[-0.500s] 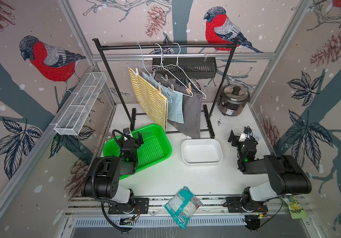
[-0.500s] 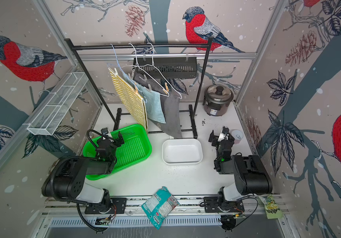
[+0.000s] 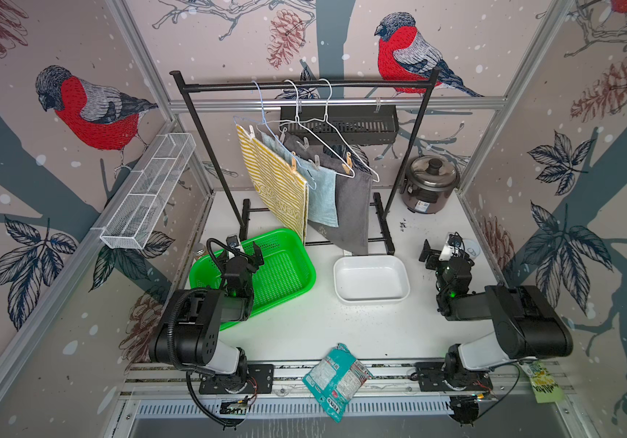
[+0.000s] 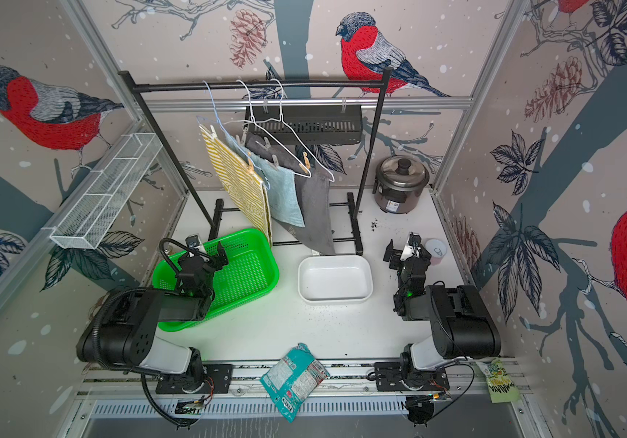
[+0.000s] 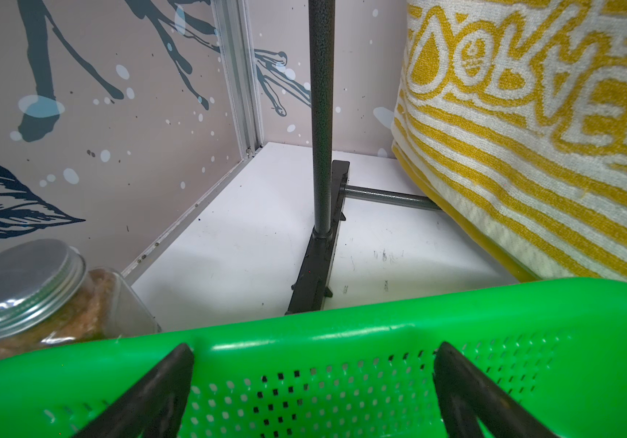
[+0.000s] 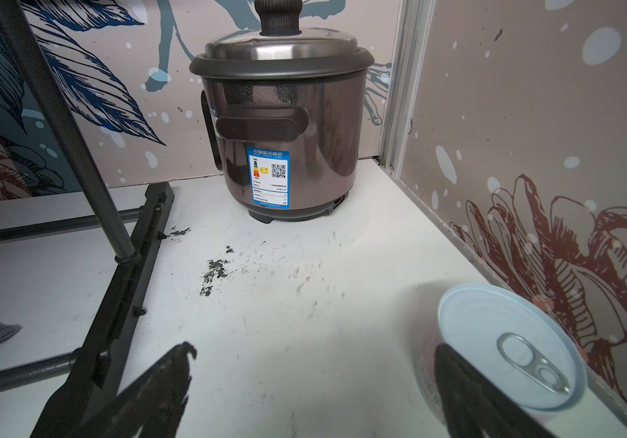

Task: Remove the clothespins securing towels to the hanger
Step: Adjust the basket at the center of the board.

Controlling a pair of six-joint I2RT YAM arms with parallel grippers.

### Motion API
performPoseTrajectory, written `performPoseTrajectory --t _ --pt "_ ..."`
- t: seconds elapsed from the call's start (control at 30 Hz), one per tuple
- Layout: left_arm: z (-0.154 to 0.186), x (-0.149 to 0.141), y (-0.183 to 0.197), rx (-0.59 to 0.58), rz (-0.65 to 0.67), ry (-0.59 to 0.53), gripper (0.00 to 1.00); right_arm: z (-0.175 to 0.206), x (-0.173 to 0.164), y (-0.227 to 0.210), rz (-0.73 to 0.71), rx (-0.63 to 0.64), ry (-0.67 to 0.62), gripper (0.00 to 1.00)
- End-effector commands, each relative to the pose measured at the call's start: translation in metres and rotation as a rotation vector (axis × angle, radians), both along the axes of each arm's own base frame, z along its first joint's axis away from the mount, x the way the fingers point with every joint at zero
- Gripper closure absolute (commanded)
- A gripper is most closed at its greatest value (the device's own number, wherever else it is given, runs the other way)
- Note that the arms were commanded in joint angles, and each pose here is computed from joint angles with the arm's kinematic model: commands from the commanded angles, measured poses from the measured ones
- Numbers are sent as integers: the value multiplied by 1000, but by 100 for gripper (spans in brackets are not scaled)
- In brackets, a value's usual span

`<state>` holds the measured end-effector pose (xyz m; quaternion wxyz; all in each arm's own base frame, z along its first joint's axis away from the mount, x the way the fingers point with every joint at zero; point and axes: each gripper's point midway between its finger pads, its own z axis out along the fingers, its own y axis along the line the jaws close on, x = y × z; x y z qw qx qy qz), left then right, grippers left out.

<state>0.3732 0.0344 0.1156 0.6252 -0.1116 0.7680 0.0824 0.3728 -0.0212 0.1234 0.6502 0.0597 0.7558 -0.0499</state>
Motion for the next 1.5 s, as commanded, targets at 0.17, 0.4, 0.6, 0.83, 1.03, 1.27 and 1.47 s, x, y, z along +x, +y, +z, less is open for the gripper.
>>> performPoseTrajectory --t 0.17,0.4,0.6,0.83,1.03,1.27,1.47 --pt "7 2 2 -15 17 -31 2 1 1 -1 -5 2 -3 0" --pt "8 1 1 -14 9 -39 4 2 1 -1 1 6 -4 0" --pt "47 -5 -18 41 -82 -80 9 16 -2 -7 -40 18 -11 0" --pt "84 -19 -9 -44 14 -100 9 43 -20 -17 -112 96 -44 0" --pt "82 -22 -27 -308 -16 60 8 62 -35 -5 -92 284 -28 0" --pt "68 -45 -91 -578 -295 178 2 96 -50 25 62 421 -47 0" --pt "50 -55 -150 -735 -504 353 3 117 -45 48 164 455 -18 0"
